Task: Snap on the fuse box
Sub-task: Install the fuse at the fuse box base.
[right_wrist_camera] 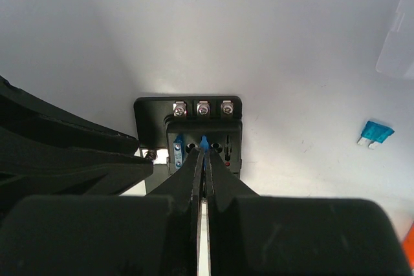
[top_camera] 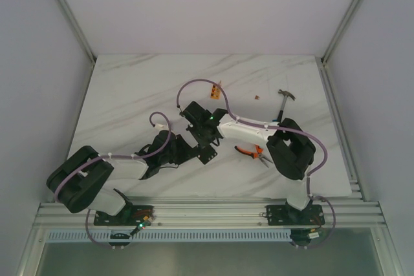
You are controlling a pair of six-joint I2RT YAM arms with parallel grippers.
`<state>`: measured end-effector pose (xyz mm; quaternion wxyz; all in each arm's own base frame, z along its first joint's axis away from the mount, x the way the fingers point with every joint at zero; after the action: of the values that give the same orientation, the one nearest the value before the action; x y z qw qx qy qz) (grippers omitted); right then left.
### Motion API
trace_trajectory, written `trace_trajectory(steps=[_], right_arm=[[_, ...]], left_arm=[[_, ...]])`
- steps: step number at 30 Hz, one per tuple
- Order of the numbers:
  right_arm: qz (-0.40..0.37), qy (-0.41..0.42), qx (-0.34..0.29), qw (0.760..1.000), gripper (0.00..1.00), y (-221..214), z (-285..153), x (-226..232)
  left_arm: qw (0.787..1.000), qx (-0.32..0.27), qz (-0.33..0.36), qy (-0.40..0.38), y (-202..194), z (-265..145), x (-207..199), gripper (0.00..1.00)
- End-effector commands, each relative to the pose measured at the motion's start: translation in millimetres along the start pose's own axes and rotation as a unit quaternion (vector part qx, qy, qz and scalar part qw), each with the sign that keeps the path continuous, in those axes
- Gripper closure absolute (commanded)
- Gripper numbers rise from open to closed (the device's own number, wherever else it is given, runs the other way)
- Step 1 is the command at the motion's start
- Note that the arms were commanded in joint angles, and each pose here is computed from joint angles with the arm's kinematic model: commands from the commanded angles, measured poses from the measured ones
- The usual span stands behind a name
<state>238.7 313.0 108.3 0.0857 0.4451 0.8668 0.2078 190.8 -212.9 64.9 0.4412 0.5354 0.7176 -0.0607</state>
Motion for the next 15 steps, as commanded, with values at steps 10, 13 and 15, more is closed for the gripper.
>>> trace_trajectory(steps=[10, 13, 15], right_arm=[[-0.030, -0.023, 0.150, 0.988, 1.00, -56.7, 59.7, -10.2], [-0.030, -0.033, 0.166, 0.985, 1.00, -65.7, 71.1, -12.5], [-0.030, -0.042, 0.178, 0.983, 1.00, -72.2, 78.4, -15.6]], left_arm=[[0.998, 0.029, 0.008, 0.056, -13.6, 1.1, 24.3, 0.69], [0.998, 0.027, 0.007, 0.057, -14.0, 0.4, 25.2, 0.69], [0.998, 0.026, 0.006, 0.057, -14.0, -0.5, 25.6, 0.69]])
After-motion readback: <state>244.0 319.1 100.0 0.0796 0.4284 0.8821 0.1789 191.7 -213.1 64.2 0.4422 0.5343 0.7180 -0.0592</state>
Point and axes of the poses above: each gripper's point midway between its finger pads, its own z axis out along the fingers, its own x axis along the line the jaws close on, y = z × x, the point moved 7 cm from there along -z, back along the fingers, and after that the axes turned 6 degrees about z, right-handed, at the moved point
